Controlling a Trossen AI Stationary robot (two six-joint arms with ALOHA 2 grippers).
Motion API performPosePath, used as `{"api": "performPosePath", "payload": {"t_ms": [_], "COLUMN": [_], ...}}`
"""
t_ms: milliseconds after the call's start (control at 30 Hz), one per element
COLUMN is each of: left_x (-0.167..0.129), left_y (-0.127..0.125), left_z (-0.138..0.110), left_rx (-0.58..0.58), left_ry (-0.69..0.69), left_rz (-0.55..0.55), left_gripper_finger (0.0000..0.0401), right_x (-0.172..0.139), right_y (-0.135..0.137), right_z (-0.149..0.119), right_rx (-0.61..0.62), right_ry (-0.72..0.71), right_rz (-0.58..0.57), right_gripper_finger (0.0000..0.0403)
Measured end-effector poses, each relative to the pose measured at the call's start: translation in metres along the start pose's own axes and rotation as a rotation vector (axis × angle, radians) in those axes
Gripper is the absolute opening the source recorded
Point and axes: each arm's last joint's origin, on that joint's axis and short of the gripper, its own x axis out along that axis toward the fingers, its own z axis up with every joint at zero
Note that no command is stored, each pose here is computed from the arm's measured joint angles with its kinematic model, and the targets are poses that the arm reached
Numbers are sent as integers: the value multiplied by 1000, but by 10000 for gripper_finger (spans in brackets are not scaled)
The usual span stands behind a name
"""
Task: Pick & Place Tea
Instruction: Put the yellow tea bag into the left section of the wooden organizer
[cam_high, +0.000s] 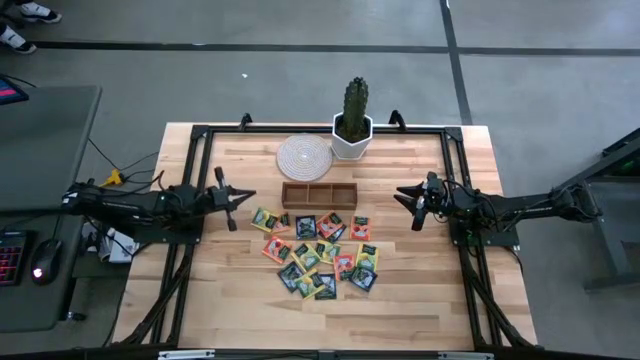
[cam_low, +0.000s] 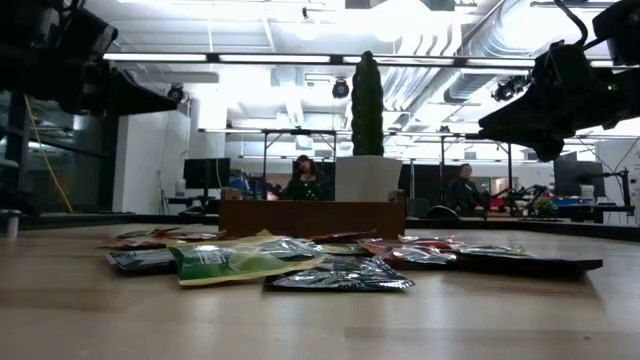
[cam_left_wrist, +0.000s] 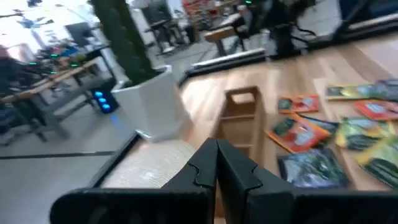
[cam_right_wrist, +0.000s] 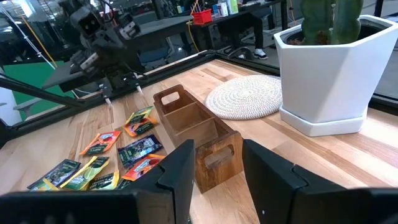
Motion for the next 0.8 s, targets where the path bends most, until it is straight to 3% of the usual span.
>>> {"api": "performPosePath", "payload": {"t_ms": [200, 333, 467, 667, 800], "left_x": [0, 3, 12, 29, 42], "left_y": [1, -2, -2, 0, -1], "left_z": [8, 7, 21, 50, 68], "left_rx": [4, 23, -15, 81, 160], "left_ry": [-5, 109, 204, 457, 624], "left_rz": [-45, -125, -146, -157, -213], "left_gripper_finger": [5, 19, 65, 147, 171], "right_x": [0, 0, 0, 0, 0], "right_y": [0, 0, 0, 0, 0], "right_z": [0, 0, 0, 0, 0], "right_rx": [0, 0, 0, 0, 0], "right_ry": [0, 0, 0, 0, 0], "right_rz": [-1, 0, 0, 0, -1], "right_gripper_finger": [131, 131, 131, 131, 131]}}
